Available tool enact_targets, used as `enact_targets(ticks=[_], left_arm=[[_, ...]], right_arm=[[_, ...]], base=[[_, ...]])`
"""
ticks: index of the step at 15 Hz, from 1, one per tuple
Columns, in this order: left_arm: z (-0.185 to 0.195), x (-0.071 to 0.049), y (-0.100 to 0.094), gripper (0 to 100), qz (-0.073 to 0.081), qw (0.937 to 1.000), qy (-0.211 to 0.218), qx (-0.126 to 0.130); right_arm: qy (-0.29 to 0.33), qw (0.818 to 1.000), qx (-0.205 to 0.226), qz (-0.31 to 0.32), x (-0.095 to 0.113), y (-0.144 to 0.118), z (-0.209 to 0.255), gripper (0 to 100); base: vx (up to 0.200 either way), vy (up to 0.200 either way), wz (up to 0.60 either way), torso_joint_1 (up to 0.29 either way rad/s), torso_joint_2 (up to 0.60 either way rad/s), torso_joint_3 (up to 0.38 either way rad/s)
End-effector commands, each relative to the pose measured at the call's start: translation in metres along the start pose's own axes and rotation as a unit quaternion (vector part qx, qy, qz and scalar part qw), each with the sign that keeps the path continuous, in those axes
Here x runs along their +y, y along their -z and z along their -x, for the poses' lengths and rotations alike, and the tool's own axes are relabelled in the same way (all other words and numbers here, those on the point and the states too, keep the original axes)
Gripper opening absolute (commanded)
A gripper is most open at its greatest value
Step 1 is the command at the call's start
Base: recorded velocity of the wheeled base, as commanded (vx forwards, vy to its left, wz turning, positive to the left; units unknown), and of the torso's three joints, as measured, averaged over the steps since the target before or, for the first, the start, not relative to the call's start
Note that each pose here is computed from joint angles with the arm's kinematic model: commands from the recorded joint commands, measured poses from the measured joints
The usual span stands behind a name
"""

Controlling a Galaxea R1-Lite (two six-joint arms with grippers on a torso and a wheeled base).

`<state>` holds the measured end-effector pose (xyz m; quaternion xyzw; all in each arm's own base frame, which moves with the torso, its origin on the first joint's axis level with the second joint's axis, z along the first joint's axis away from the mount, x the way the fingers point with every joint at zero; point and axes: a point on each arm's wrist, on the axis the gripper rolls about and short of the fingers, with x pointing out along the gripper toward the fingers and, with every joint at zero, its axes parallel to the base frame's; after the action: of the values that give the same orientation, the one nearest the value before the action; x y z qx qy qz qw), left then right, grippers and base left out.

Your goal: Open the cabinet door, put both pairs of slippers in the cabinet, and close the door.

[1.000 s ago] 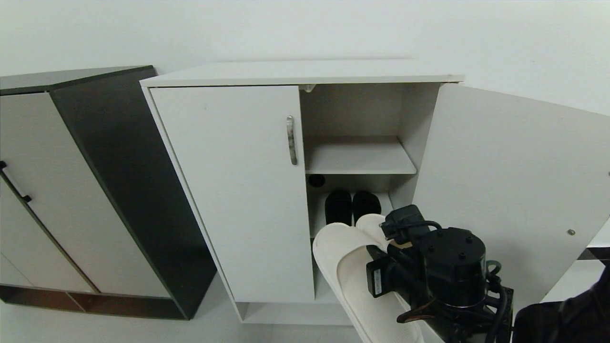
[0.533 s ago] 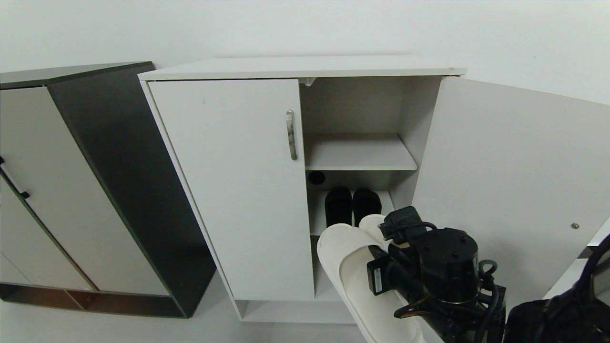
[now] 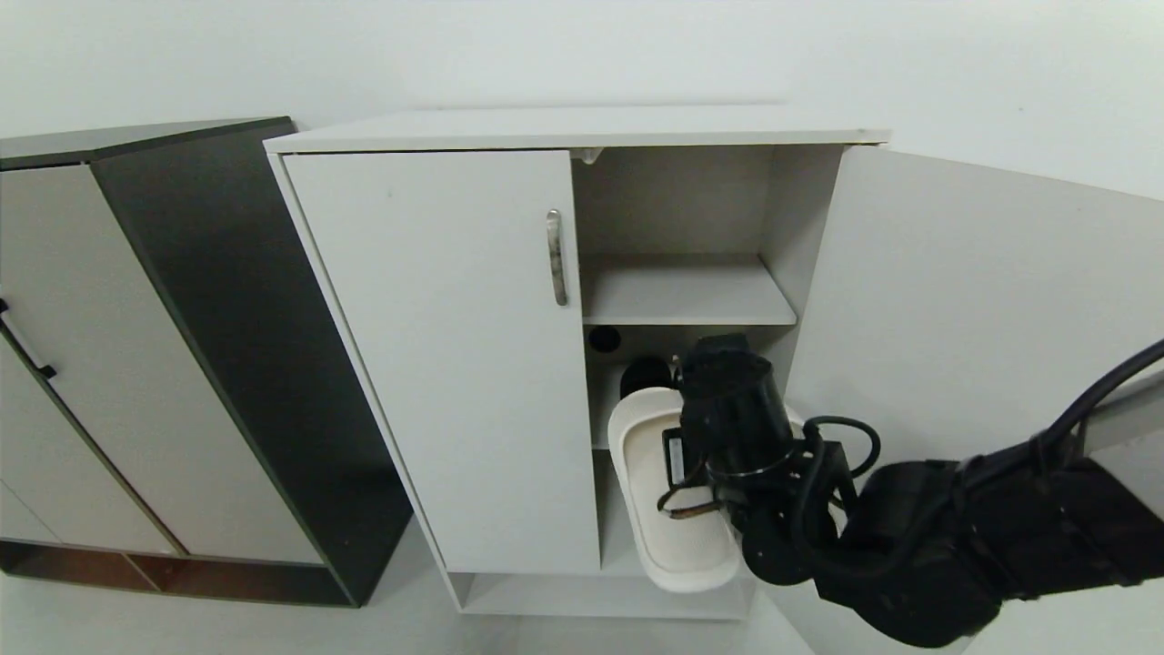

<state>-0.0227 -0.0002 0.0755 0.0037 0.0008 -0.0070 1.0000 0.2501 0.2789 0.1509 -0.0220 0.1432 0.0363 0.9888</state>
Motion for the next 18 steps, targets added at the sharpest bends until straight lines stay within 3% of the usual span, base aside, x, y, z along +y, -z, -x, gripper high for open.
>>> enact_targets(ticks=[1, 2, 4, 11, 18], left_arm=[[0.000, 0.000, 0.000, 0, 0.000, 1.0000, 0.000, 0.001], [0.000, 0.000, 0.000, 0, 0.000, 1.0000, 0.000, 0.000], [0.000, 0.000, 0.000, 0, 0.001, 1.0000, 0.000, 0.000], [0.000, 0.000, 0.000, 0, 0.000, 1.0000, 0.000, 0.001], [0.000, 0.000, 0.000, 0, 0.000, 1.0000, 0.000, 0.001]], right_arm=[[0.033, 0.998, -0.026, -0.039, 0.010, -0.033, 0.003, 0], [0.034, 0.997, -0.046, -0.044, 0.013, -0.051, 0.005, 0], [0.035, 0.997, -0.056, -0.052, 0.013, -0.060, 0.004, 0], [0.034, 0.997, -0.058, -0.047, 0.014, -0.062, 0.004, 0], [0.040, 0.996, -0.060, -0.045, 0.011, -0.064, 0.000, 0]], base=[[0.000, 0.000, 0.00, 0.000, 0.00, 0.000], [0.000, 0.000, 0.00, 0.000, 0.00, 0.000], [0.000, 0.000, 0.00, 0.000, 0.00, 0.000], [0.000, 0.000, 0.00, 0.000, 0.00, 0.000], [0.200, 0.000, 0.00, 0.000, 0.00, 0.003]])
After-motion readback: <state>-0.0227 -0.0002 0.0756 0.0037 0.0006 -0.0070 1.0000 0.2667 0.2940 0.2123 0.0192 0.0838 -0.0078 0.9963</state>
